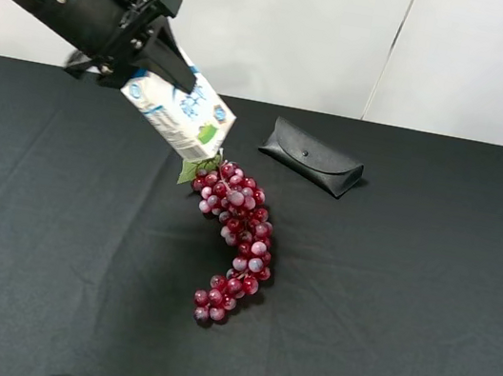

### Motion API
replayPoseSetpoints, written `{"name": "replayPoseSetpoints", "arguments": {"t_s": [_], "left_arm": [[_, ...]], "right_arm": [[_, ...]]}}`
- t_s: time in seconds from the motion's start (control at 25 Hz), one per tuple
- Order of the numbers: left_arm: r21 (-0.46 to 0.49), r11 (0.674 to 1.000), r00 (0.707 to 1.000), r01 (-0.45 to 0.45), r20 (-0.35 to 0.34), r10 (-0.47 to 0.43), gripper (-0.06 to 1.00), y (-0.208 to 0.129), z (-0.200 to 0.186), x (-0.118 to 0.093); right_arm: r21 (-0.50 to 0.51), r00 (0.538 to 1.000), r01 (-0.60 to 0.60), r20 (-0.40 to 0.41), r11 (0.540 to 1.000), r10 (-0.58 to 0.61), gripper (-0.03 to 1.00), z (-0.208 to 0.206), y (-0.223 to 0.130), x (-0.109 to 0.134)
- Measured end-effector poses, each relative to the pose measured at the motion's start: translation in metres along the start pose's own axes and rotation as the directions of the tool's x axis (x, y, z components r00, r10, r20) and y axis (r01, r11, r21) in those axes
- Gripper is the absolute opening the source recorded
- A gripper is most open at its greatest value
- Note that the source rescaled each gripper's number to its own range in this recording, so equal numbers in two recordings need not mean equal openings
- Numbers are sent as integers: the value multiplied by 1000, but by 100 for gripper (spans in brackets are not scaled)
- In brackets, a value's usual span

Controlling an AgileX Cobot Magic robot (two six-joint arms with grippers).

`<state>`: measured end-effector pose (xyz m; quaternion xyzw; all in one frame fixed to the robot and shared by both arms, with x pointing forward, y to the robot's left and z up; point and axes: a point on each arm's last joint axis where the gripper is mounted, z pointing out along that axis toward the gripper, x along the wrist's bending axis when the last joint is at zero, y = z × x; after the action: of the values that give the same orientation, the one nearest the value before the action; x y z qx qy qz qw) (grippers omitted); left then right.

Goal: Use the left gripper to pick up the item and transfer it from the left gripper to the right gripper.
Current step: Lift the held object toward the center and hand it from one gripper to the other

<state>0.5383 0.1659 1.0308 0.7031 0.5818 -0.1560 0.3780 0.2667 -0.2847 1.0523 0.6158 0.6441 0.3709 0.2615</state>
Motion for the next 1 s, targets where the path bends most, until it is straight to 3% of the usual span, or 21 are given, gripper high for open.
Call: {"name": "replayPoseSetpoints", "arguments": {"t_s": [0.24,0.48,0.8,1.0], "left_arm": [[48,998,987,-32,158,24,0,0,19,2],[56,996,972,-73,227,59,0,-1,28,0],[79,980,950,-182,271,154,0,-14,45,-27],[84,971,944,-222,267,192,0,-22,58,-42]], "right_arm": [[88,994,62,-94,994,-53,100,10,6,4],[74,964,161,-225,984,-141,100,19,36,18],[74,844,403,-416,912,-339,100,46,58,51],[-6,753,519,-471,855,-461,100,55,81,79]]}}
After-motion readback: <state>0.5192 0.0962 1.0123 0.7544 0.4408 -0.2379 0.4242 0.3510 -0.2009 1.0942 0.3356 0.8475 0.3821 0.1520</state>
